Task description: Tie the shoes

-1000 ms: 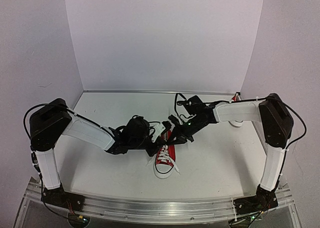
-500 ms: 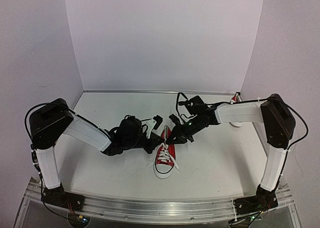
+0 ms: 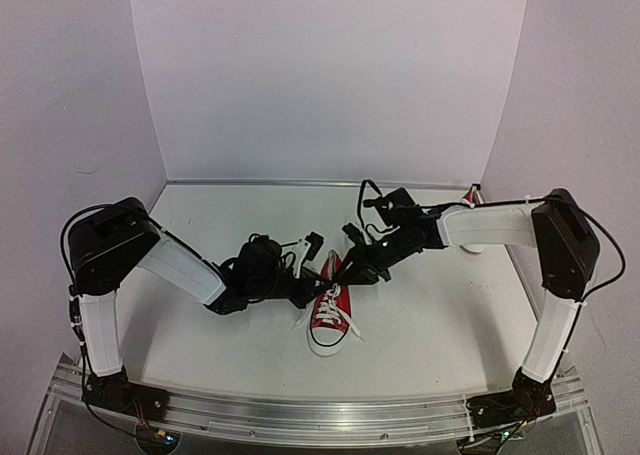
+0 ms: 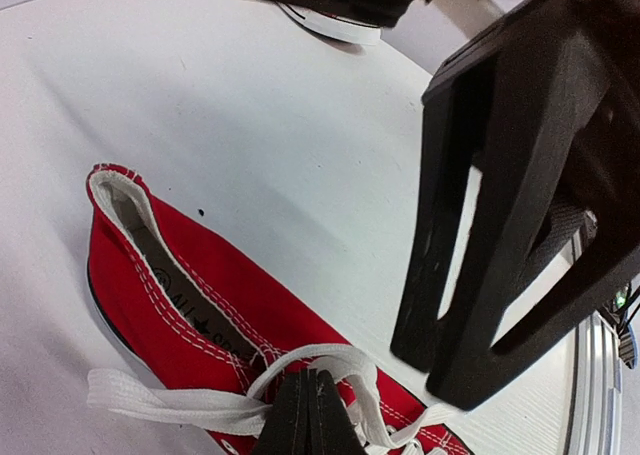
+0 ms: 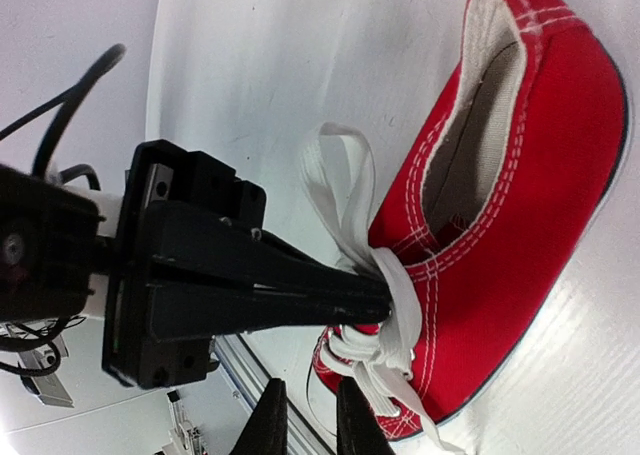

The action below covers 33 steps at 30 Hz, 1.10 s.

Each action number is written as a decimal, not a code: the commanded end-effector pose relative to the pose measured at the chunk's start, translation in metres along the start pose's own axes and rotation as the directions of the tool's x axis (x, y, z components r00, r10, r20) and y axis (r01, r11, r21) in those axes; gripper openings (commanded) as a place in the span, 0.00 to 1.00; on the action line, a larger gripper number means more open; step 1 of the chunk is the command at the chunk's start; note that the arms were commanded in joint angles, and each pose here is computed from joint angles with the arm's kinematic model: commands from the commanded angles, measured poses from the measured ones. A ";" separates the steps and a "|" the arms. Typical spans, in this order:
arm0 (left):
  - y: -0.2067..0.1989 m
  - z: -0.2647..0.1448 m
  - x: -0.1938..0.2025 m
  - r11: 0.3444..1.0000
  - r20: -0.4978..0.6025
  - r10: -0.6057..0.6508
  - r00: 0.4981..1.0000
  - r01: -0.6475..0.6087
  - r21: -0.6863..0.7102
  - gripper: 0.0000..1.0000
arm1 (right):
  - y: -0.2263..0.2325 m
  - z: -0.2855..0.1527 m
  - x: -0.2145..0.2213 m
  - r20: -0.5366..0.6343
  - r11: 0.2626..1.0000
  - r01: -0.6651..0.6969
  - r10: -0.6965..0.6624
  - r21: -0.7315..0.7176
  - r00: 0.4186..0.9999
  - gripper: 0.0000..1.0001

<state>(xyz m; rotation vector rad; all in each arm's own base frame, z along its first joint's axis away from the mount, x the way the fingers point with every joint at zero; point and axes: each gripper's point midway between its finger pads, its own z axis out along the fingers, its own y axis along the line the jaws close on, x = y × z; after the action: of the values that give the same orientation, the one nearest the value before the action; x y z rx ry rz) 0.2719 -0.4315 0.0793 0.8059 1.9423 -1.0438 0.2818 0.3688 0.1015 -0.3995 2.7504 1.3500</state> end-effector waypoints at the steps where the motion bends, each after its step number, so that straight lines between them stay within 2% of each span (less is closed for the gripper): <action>1: 0.003 -0.005 -0.006 1.000 0.020 0.002 1.000 -0.002 -0.008 0.00 | 0.000 -0.034 -0.021 0.120 1.000 -0.001 -0.002 0.022 0.993 0.23; 5: 0.003 -0.006 -0.002 1.000 0.003 0.010 1.000 -0.010 -0.012 0.00 | -0.008 -0.024 -0.019 0.080 0.999 -0.027 0.025 0.024 0.996 0.26; 20: 0.004 -0.005 -0.002 1.000 0.001 0.008 1.000 -0.008 -0.017 0.00 | -0.018 0.004 -0.015 0.013 0.999 -0.016 0.016 0.042 1.000 0.25; 28: 0.006 -0.003 -0.002 1.000 -0.007 0.012 1.000 -0.012 -0.022 0.00 | -0.016 0.010 -0.016 -0.002 1.000 -0.006 0.006 0.030 1.000 0.14; 33: 0.007 -0.002 -0.003 1.000 -0.005 0.001 1.000 -0.001 -0.022 0.00 | -0.015 0.012 -0.013 -0.013 1.000 -0.006 0.006 0.023 1.000 0.10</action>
<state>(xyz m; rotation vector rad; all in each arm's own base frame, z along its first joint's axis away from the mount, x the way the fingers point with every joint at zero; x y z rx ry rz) 0.2720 -0.4274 0.0731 0.8073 1.9646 -1.0294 0.2960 0.3616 0.0761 -0.3520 2.8089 1.2881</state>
